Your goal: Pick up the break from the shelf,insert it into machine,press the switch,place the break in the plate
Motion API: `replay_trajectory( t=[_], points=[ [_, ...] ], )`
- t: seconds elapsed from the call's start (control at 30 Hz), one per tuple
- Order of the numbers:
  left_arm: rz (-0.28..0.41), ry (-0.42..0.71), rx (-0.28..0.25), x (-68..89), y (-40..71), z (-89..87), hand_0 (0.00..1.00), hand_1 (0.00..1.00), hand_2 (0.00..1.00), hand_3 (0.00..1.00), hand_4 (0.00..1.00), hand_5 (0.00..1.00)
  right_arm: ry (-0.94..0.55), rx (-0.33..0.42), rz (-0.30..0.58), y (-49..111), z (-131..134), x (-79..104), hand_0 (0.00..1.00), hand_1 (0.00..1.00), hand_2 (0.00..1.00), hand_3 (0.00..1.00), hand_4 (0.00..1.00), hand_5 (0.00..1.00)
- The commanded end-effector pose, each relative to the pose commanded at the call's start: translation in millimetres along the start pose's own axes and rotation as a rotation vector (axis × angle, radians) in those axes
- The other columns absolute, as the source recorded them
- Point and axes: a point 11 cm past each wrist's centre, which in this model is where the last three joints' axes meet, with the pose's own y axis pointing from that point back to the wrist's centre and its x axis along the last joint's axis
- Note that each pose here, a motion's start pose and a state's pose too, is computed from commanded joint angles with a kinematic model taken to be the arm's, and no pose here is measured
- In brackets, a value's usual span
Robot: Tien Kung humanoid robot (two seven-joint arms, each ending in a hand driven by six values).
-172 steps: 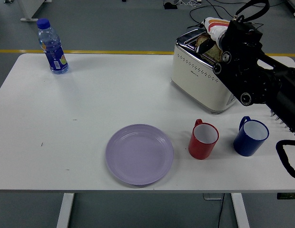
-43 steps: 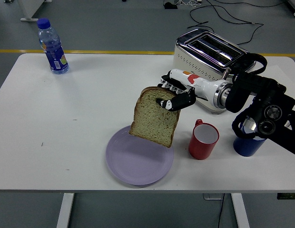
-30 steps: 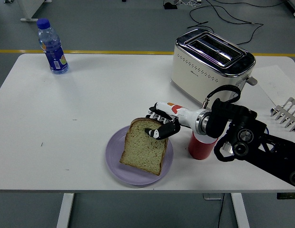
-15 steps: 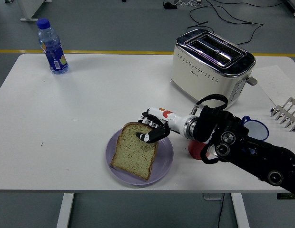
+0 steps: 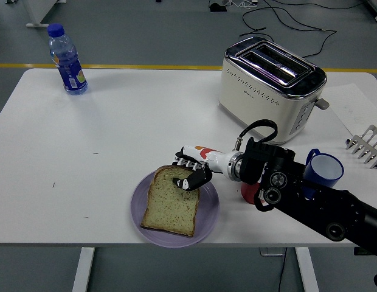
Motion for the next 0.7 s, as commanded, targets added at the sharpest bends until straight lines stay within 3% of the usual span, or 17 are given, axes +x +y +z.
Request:
replay_trajectory(
  t=[0.13, 0.17, 0.33, 0.37, 0.7],
  points=[
    [0.0, -0.002, 0.001, 0.0, -0.1, -0.5, 0.667, 0.58, 0.614, 0.641, 0.371, 0.998, 0.023, 0.005, 0.019, -1.8, 1, 2.4, 0.639, 0.656, 0.67, 0.701, 0.589, 0.106],
    [0.0, -0.003, 0.001, 0.0, -0.1, -0.6, 0.668, 0.58, 0.614, 0.64, 0.373, 0.998, 0.028, 0.005, 0.021, -2.0, 1, 2.7, 0.779, 0.756, 0.797, 0.827, 0.659, 0.145],
    [0.001, -0.006, 0.002, 0.2, -0.1, -1.0, 0.668, 0.58, 0.614, 0.64, 0.373, 0.998, 0.082, 0.008, 0.044, -3.9, 2, 5.3, 0.779, 0.756, 0.797, 0.827, 0.659, 0.145],
    [0.001, -0.007, 0.002, 0.2, -0.1, -1.0, 0.668, 0.58, 0.614, 0.642, 0.374, 0.998, 0.087, 0.008, 0.046, -4.1, 2, 5.5, 0.879, 0.839, 0.921, 0.932, 0.73, 0.178],
    [0.002, -0.011, 0.005, 0.4, -0.3, -2.6, 0.668, 0.58, 0.614, 0.64, 0.375, 0.998, 0.103, 0.022, 0.107, -1.7, 1, 15.6, 0.907, 0.869, 0.945, 0.971, 0.745, 0.183]
  ],
)
